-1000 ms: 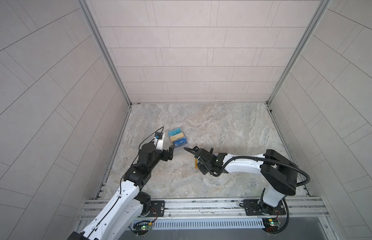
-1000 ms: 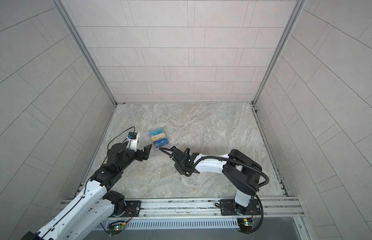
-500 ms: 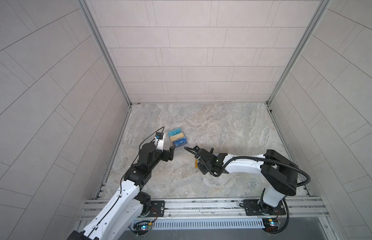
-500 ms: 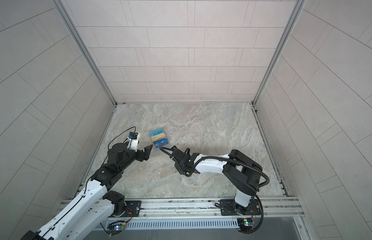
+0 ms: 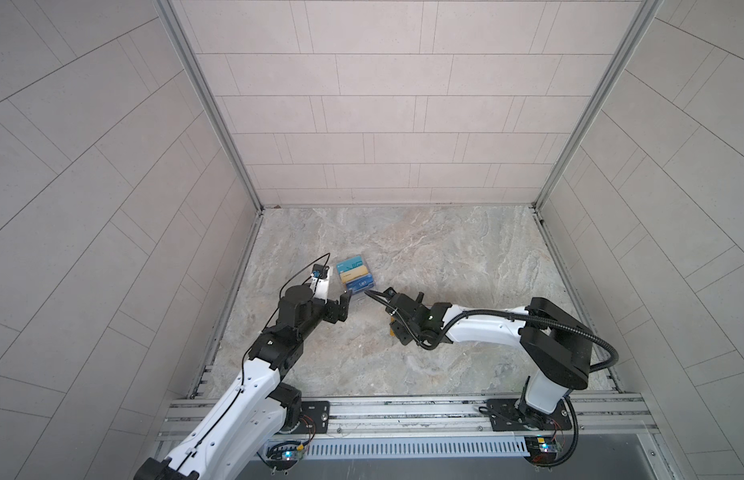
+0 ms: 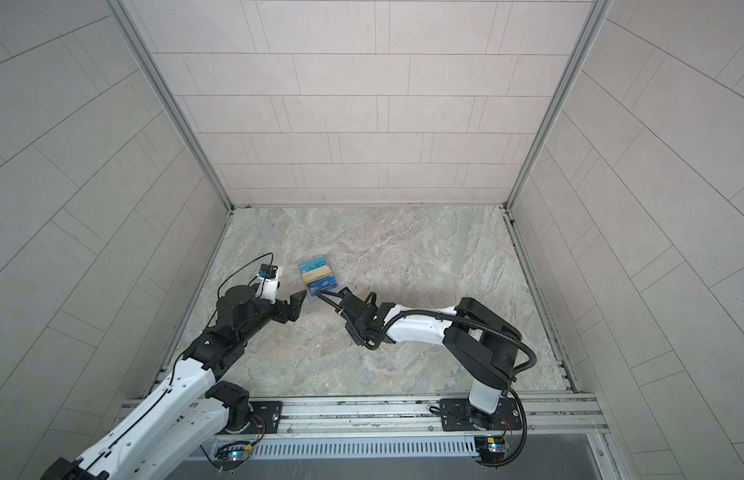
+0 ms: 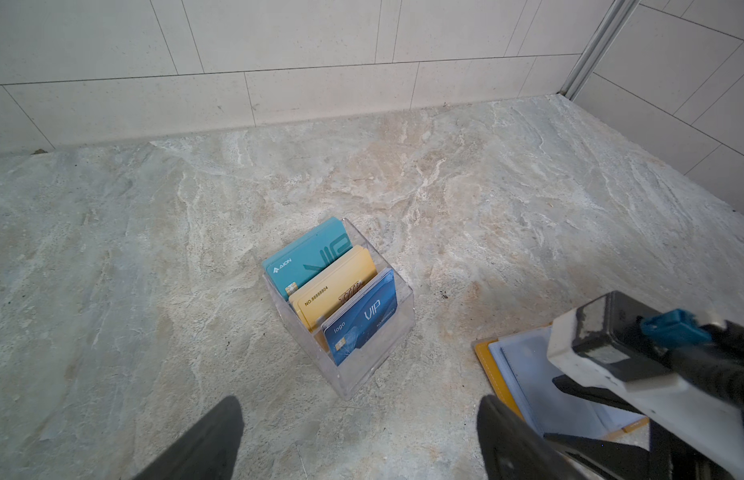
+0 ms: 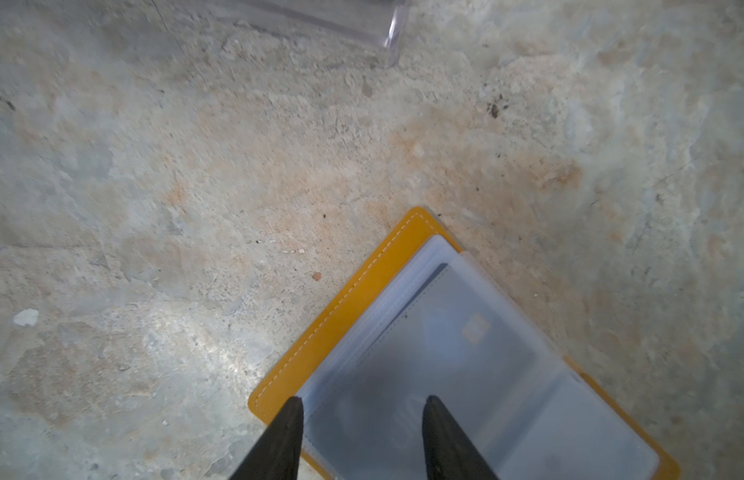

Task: Take the credit cards out of the card holder

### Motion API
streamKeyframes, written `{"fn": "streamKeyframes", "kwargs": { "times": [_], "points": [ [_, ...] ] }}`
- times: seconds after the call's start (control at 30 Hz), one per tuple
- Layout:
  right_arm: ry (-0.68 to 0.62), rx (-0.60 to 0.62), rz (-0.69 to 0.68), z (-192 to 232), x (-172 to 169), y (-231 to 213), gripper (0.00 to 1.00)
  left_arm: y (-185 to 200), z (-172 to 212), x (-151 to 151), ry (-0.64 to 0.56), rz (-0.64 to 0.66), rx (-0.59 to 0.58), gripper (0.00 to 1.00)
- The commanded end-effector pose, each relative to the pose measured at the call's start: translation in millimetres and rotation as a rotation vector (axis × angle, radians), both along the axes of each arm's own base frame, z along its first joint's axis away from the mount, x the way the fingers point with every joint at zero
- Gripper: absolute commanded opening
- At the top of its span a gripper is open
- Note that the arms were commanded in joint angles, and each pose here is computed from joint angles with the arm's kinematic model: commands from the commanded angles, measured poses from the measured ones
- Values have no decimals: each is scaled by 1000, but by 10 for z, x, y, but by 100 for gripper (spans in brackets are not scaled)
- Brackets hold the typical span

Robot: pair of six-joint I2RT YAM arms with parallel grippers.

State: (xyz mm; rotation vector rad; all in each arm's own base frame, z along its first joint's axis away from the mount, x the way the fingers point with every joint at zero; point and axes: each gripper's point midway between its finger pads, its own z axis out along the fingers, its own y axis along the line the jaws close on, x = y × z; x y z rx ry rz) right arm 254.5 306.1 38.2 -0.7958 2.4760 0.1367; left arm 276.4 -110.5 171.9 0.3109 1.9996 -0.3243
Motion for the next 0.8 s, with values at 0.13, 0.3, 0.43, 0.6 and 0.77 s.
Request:
{"fn": "streamKeyframes", "kwargs": {
  "times": [0.13,0.3,0.43,0.6,0.77],
  "points": [
    [14,-43,-30,-118,-27,-97,49,-16,50,25,-12,-6,-12,92],
    [24,-56,-32,-173,-48,-125,48,-28,45,29,-8,-11,-12,92],
    [36,-63,-35,-224,-86,-166,44,-39,47,30,-5,-17,-13,92],
    [44,-68,-46,-266,-121,-235,33,-60,35,28,5,-26,-19,92],
    [48,-63,-58,-261,-141,-306,21,-94,21,18,15,-45,-23,91]
  ]
}}
